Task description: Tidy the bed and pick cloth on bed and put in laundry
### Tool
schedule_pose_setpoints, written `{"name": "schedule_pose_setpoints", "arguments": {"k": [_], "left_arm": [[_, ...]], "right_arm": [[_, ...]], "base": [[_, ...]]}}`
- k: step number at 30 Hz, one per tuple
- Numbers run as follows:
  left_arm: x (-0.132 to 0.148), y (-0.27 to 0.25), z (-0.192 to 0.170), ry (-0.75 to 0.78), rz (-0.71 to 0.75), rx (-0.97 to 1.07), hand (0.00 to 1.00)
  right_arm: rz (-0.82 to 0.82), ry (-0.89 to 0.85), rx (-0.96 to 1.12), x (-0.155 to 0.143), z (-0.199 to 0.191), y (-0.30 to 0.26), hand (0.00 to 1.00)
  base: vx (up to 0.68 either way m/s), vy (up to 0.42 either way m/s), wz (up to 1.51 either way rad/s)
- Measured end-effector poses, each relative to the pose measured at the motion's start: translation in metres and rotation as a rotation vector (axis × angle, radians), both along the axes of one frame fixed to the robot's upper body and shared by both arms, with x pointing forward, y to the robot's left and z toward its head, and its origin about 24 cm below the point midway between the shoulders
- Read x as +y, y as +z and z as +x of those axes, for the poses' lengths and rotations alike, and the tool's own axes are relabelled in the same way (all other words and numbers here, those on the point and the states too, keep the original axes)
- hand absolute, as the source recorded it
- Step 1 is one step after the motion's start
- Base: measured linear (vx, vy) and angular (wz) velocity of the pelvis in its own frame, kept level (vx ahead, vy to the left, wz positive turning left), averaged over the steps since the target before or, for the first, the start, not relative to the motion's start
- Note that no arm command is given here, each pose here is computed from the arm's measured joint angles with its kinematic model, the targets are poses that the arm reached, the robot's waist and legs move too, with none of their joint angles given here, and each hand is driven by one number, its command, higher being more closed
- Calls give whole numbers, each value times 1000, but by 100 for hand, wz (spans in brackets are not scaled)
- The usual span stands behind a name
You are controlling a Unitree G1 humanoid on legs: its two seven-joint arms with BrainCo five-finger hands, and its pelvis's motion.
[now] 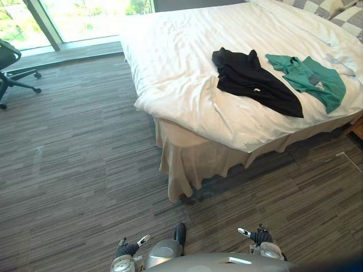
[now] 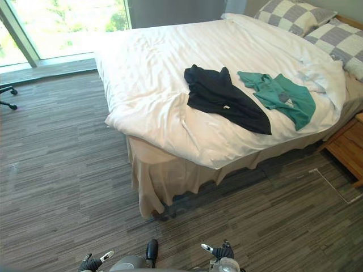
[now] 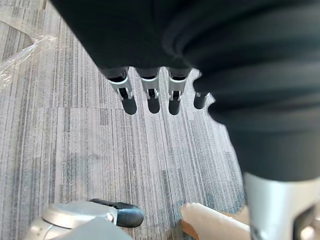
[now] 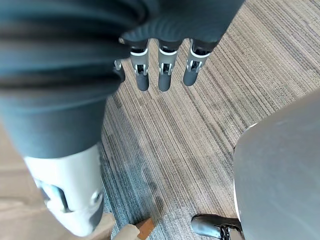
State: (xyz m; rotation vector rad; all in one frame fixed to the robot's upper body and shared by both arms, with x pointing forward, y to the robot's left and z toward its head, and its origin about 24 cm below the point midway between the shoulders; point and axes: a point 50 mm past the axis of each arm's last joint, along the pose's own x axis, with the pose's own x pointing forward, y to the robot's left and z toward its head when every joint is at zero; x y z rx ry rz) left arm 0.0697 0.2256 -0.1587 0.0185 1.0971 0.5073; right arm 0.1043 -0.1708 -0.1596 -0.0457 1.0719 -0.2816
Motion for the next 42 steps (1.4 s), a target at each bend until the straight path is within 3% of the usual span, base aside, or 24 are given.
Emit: {"name": "schedule_pose_setpoints", "arguments": {"k": [8,14,23,27,35,42], "left_arm": [[3,1,4,58,-4,-19,0],[10,4,17,-89,32,2,0],[-4,4,28,-123,1,-29,0],[-15,0,23,-59,-38,-40,0],[-12,2,26,-52,-29,-66,0],[-4,-2,2,190,-63,-53,0]], "right_arm": [[41,-147,4,-1,-11,-2,0],[40,-335,-14,-26,-21,0,0],[25,-301,-38,-34,-5,3,0],[20,-288,-55,-37,1,5,0],[32,-222,-26,-29,0,1,0],[33,-316,7,-31,-10,-2,0]], "base": [[111,0,-2],[211,55,48],[205,-161,60],[205,-206,27],[111,-48,41],[17,28,17]]}}
